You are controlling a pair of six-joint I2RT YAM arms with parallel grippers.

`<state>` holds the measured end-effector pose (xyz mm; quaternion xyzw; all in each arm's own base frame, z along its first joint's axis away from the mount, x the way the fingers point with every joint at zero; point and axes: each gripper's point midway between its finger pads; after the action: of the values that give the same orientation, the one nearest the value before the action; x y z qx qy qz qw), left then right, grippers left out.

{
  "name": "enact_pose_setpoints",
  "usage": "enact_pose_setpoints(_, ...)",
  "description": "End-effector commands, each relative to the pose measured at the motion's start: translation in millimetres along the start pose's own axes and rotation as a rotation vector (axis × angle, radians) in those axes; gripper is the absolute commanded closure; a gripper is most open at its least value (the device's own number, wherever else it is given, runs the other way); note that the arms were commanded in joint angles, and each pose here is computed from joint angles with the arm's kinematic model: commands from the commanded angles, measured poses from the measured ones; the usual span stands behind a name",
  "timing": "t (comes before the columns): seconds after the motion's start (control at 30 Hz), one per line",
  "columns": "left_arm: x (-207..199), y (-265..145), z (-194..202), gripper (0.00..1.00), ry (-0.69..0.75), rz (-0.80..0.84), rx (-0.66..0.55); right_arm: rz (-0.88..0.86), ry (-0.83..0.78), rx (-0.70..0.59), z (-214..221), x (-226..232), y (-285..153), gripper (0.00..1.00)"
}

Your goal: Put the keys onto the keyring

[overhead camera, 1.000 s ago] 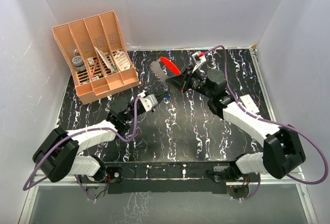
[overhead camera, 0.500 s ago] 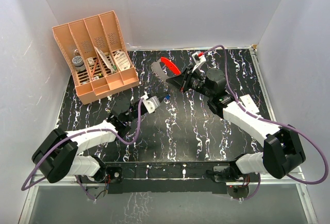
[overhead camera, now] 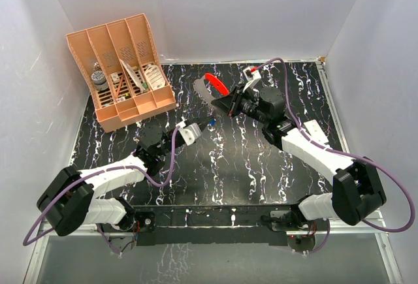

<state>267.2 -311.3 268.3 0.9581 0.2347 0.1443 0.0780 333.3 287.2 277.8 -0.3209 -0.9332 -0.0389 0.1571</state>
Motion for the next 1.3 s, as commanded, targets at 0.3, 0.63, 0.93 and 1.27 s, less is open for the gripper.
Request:
enact_pose_setpoints(0.3, -8, 1, -7, 1.0, 0.017, 0.017, -0.023, -0.003, -0.063, -0.135, -52, 8, 6, 1.0)
enact_pose_setpoints(0.63, 0, 3, -2, 1.0, 0.038, -0.025, -0.01, -0.012, -0.066, -0.138, -55, 11, 5, 1.0)
enact_pose_setpoints(0.93, 7, 5, -3, 1.0, 0.059, -0.062, -0.022, -0.019, -0.065, -0.134, -54, 13, 4, 1.0)
enact_pose_setpoints(1.27, 12, 9, -8, 1.0, 0.072, -0.074, -0.038, -0.027, -0.064, -0.13, -52, 15, 3, 1.0)
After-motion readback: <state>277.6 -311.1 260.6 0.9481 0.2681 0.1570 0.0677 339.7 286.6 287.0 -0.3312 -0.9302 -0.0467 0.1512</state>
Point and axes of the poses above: each gripper's point midway between its finger pads, its own y axis out along the fingers, its own x axis along the line the jaws close on, z = x × y, and after that the axes turned 15 degrees about -y, right-handed
